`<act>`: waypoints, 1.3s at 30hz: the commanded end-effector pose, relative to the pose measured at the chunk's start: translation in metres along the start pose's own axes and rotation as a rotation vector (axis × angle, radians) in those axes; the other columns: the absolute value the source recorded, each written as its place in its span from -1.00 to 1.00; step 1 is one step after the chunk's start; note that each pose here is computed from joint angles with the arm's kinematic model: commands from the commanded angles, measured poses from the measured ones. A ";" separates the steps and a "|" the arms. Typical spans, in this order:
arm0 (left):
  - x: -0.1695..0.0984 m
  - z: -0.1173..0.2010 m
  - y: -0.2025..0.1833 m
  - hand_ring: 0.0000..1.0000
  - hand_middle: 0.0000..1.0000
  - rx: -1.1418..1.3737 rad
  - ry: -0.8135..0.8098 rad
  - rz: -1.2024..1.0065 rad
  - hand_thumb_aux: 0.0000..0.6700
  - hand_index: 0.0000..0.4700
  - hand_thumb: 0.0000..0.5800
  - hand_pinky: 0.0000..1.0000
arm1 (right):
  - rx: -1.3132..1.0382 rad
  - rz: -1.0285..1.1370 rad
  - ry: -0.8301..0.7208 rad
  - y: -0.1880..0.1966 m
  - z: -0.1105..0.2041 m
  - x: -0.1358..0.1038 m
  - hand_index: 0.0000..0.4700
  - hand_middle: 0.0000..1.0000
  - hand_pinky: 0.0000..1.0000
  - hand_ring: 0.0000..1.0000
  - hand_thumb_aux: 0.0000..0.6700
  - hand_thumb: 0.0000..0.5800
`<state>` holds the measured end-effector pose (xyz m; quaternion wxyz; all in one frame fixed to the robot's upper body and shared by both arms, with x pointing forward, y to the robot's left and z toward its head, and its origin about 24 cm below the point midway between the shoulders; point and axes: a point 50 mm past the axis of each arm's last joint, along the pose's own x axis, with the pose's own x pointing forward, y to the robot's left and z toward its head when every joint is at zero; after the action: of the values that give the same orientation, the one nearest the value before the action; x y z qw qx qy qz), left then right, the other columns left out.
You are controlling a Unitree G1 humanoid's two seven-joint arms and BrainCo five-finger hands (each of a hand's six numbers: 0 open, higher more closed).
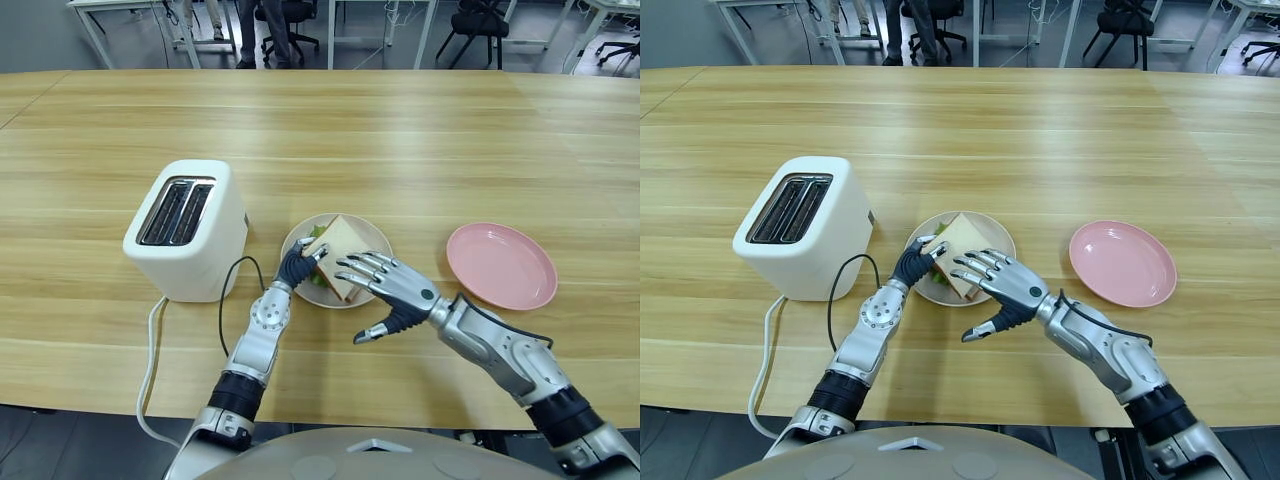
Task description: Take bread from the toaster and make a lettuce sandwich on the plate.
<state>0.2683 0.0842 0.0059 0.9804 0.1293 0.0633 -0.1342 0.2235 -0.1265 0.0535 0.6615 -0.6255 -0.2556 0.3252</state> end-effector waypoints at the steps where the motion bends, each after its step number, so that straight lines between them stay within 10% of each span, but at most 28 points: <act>1: 0.001 -0.007 -0.006 1.00 1.00 0.032 0.031 -0.014 1.00 0.96 1.00 1.00 | -0.037 0.072 0.046 0.010 -0.007 0.009 -1.00 -1.00 -1.00 -1.00 -1.00 -1.00; 15: 0.008 0.017 -0.002 1.00 1.00 0.461 -0.071 0.018 1.00 0.96 1.00 1.00 | -0.064 0.484 0.072 0.038 -0.020 0.022 -1.00 -1.00 -1.00 -1.00 -1.00 -1.00; 16: 0.008 0.020 0.001 0.70 0.70 0.529 -0.081 0.029 -0.81 -0.82 -0.64 0.70 | -0.054 0.516 0.071 0.040 -0.020 0.021 -1.00 -1.00 -1.00 -1.00 -1.00 -1.00; 17: 0.008 0.023 0.003 0.70 0.70 0.593 -0.090 0.043 -0.81 -0.82 -0.64 0.70 | -0.041 0.541 0.071 0.042 -0.020 0.021 -1.00 -1.00 -1.00 -1.00 -1.00 -1.00; 18: 0.007 0.028 0.007 -0.18 -0.18 0.656 -0.105 0.063 -1.00 -1.00 -1.00 -0.18 | -0.028 0.563 0.072 0.043 -0.020 0.021 -1.00 -1.00 -1.00 -1.00 -1.00 -1.00; 19: 0.005 0.033 0.011 -1.00 -1.00 0.724 -0.119 0.087 -1.00 -1.00 -1.00 -1.00 | -0.014 0.583 0.071 0.044 -0.020 0.021 -1.00 -1.00 -1.00 -1.00 -1.00 -1.00; 28: -0.037 0.104 0.075 -1.00 -1.00 1.055 -0.265 0.419 -1.00 -1.00 -1.00 -1.00 | 0.105 0.721 0.083 0.054 -0.017 0.021 -1.00 -1.00 -1.00 -1.00 -1.00 -1.00; 39: -0.111 0.126 0.103 -1.00 -1.00 0.851 -0.372 0.508 -1.00 -1.00 -1.00 -1.00 | 0.260 0.724 -0.048 0.039 0.022 -0.002 -1.00 -1.00 -1.00 -1.00 -1.00 -1.00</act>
<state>0.2089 0.1732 0.1677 0.8236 0.5240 -0.1993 0.0865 0.2245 -0.1082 0.0484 0.6107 -0.5984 -0.0662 0.5143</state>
